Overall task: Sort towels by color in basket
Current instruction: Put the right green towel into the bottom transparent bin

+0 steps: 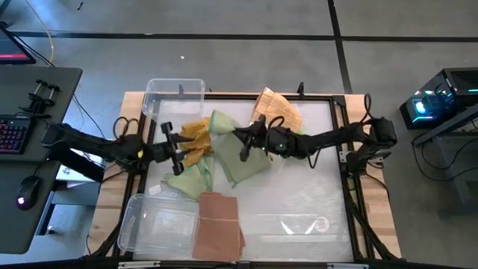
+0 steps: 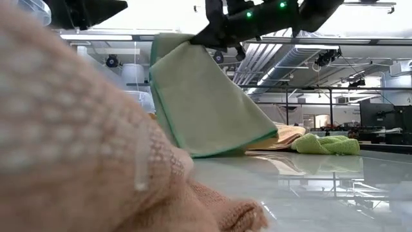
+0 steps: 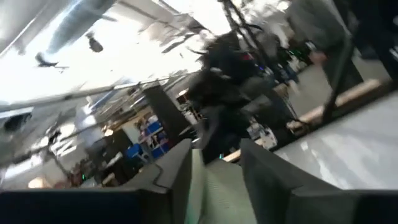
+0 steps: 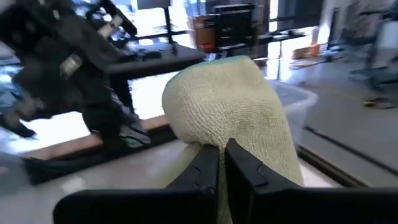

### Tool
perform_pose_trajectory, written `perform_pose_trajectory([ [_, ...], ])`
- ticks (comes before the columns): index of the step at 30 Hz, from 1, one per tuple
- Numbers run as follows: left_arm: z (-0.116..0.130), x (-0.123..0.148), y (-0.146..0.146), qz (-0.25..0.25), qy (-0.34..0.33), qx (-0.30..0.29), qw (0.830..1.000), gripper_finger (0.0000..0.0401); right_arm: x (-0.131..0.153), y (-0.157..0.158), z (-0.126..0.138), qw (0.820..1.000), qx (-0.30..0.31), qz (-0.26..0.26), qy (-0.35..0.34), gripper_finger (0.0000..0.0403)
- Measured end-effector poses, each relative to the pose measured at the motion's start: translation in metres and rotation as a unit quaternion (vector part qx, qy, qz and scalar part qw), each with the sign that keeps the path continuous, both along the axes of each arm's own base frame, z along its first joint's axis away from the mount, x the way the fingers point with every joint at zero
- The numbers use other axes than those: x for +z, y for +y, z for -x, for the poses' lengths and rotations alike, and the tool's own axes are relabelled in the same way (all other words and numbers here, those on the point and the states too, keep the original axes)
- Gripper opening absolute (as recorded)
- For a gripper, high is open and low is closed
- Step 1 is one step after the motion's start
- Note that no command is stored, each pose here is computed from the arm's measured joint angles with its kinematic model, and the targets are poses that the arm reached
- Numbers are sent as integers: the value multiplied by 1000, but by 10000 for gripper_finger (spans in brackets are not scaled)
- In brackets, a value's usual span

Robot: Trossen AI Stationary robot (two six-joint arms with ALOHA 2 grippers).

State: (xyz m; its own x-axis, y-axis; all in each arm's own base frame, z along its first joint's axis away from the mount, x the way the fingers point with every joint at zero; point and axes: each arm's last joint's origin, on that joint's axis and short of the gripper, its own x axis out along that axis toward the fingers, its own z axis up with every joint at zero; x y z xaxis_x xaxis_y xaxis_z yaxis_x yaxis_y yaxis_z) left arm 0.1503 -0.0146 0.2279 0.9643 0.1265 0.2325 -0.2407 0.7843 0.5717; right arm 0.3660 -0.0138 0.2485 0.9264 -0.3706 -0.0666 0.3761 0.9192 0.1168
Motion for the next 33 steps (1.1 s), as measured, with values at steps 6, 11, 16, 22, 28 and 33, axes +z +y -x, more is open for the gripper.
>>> perform_pose_trajectory([
  [6, -31, -3, -5, -57, 47, 10, 997, 202, 4, -3, -2, 999, 21, -20, -17, 5],
  [11, -61, -3, -9, -110, 86, 28, 990, 240, 4, -3, -2, 999, 28, -21, -16, 6],
  [16, -90, -2, -11, -166, 124, 80, 975, 253, 4, -1, -2, 999, 46, -22, -15, 6],
  [22, -116, -3, -8, -158, 166, 207, 951, 253, 3, 2, -2, 996, 87, -25, -8, 6],
  [28, -127, -21, -2, -160, 211, 229, 937, 250, 2, 9, -3, 992, 126, -5, 2, 7],
  [33, -129, -33, 0, -140, 241, 226, 934, 217, 1, 16, -3, 989, 146, 13, 13, 15],
])
